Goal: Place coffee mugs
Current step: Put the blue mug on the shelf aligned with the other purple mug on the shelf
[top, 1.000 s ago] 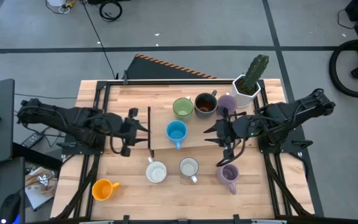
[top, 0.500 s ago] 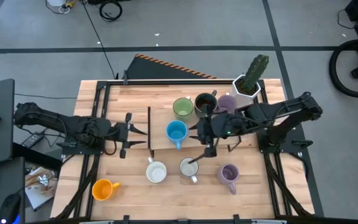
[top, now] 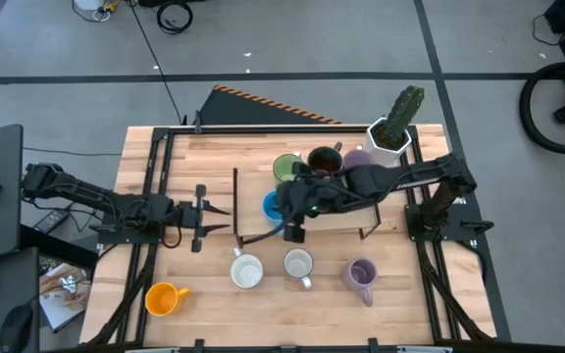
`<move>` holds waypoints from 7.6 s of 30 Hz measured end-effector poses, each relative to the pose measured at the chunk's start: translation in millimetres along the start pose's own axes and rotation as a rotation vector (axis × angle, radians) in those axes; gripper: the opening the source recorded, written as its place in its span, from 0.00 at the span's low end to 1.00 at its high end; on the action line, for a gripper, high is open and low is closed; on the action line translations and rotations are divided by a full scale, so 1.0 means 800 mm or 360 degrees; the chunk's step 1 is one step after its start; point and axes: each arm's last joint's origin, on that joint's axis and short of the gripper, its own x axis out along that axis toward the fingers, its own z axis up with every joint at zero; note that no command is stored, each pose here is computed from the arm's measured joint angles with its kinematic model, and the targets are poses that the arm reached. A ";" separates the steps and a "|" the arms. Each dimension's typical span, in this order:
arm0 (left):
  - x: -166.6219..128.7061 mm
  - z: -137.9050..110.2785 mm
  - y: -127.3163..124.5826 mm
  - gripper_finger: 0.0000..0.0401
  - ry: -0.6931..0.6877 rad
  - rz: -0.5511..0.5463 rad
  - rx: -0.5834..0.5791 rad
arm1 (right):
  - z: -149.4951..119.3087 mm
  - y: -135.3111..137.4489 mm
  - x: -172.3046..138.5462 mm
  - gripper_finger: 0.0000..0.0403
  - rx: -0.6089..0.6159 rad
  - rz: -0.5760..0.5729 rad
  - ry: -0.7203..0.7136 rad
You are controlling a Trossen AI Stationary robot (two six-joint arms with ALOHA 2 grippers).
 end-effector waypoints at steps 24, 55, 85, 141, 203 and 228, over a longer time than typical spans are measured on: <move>-0.022 0.001 0.007 0.37 0.0040 0.0015 -0.0066 | 0.040 -0.002 0.004 0.32 -0.0156 0.0081 -0.0198; -0.031 -0.019 0.003 0.37 -0.0085 0.0066 -0.0238 | 0.033 0.012 0.034 0.57 -0.0236 0.0106 -0.0129; -0.031 -0.024 0.002 0.37 -0.0029 0.0052 -0.0225 | 0.010 0.004 0.025 0.55 -0.0074 0.0016 0.0228; -0.031 -0.025 0.001 0.37 -0.0003 0.0047 -0.0232 | -0.017 0.008 0.066 0.43 0.0116 0.0070 0.0468; -0.031 -0.027 0.001 0.37 0.0015 0.0042 -0.0217 | -0.046 0.031 -0.014 0.10 0.0176 -0.0168 0.0958; -0.031 -0.026 0.001 0.37 0.0012 0.0042 -0.0172 | -0.104 0.016 -0.083 0.09 0.0374 -0.0339 0.0897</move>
